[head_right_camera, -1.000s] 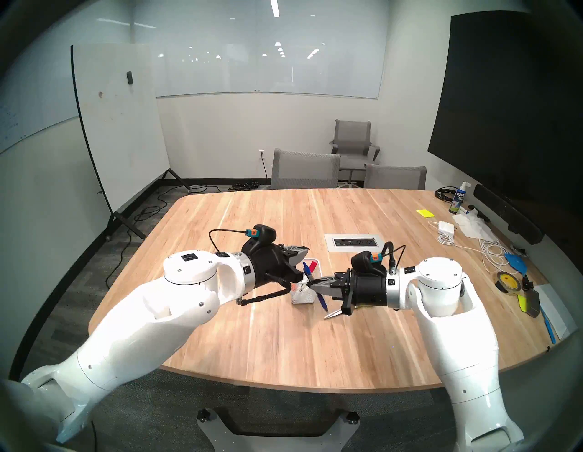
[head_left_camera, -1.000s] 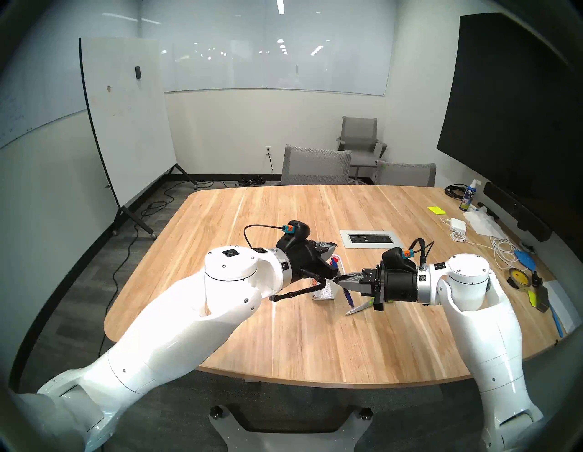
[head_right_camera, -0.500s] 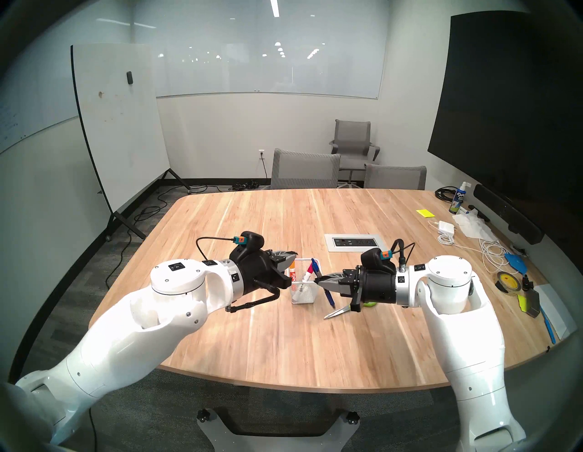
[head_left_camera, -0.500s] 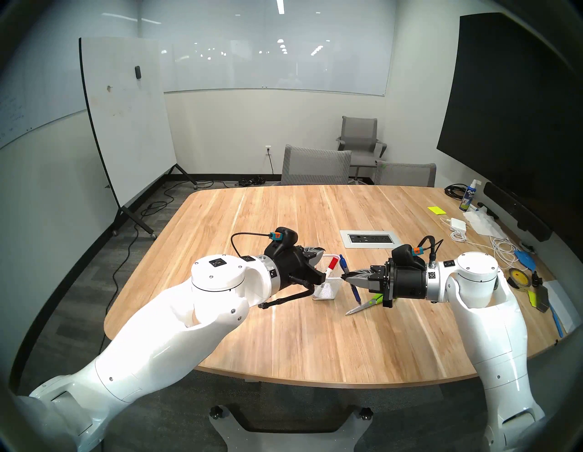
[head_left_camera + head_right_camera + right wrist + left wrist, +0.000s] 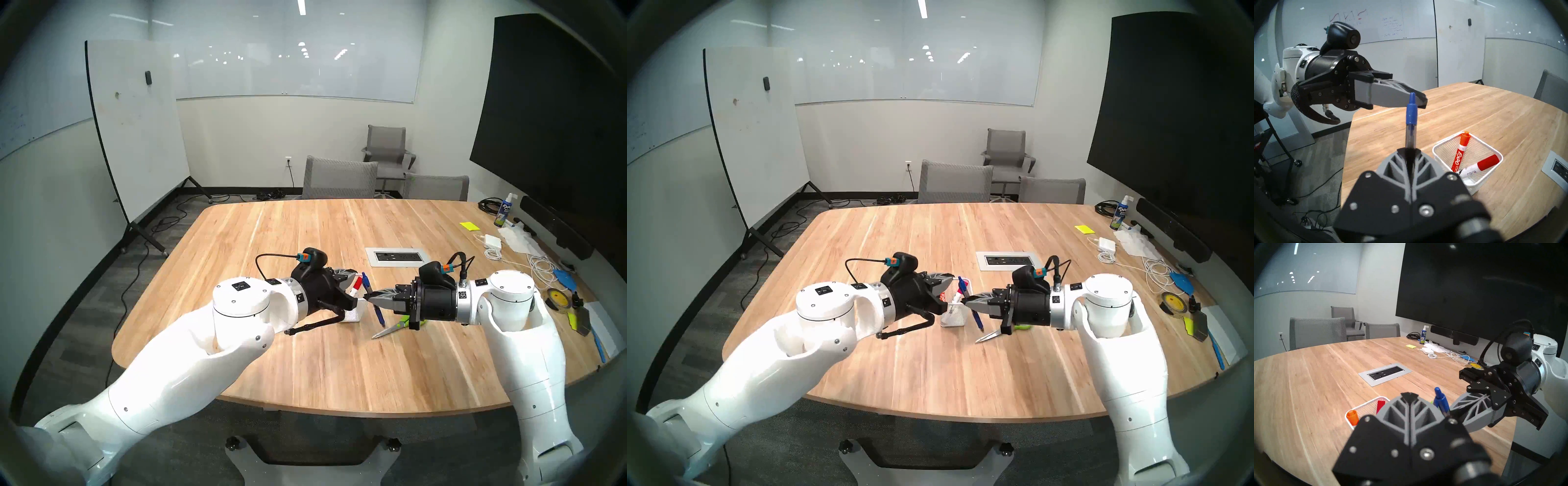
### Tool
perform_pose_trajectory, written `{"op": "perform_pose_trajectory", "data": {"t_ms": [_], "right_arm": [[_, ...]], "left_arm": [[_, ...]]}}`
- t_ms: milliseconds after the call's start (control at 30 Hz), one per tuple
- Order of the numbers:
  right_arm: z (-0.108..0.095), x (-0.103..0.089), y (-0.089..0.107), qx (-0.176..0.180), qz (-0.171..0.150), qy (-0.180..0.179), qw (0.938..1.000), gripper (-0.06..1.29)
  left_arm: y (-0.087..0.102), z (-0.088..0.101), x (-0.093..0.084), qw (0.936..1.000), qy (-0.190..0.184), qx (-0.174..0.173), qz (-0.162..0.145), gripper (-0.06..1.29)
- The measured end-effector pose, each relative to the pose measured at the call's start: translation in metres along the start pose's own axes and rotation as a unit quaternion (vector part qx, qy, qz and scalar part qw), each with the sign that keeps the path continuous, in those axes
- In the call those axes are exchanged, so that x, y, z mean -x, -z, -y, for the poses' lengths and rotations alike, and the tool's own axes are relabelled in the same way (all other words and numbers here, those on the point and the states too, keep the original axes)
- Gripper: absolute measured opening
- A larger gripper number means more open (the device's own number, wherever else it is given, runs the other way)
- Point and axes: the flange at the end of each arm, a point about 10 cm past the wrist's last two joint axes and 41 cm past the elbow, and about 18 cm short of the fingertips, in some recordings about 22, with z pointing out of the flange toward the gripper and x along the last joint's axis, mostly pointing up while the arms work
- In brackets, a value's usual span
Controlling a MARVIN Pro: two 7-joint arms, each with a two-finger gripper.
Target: Place the pen, the marker, and the scissors into the pen holder
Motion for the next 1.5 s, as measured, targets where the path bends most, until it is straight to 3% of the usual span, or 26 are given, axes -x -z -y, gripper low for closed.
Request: {"op": "perform_pose_trajectory", "data": {"t_ms": [1500], "right_arm": [[0.007,-0.004,-0.020,0.005,-0.002,0.000,1.0000,-0.03]], "left_arm": [[-0.011,-0.013,-0.020,0.9995,-0.003,0.019,-0.026,-0.02]]}}
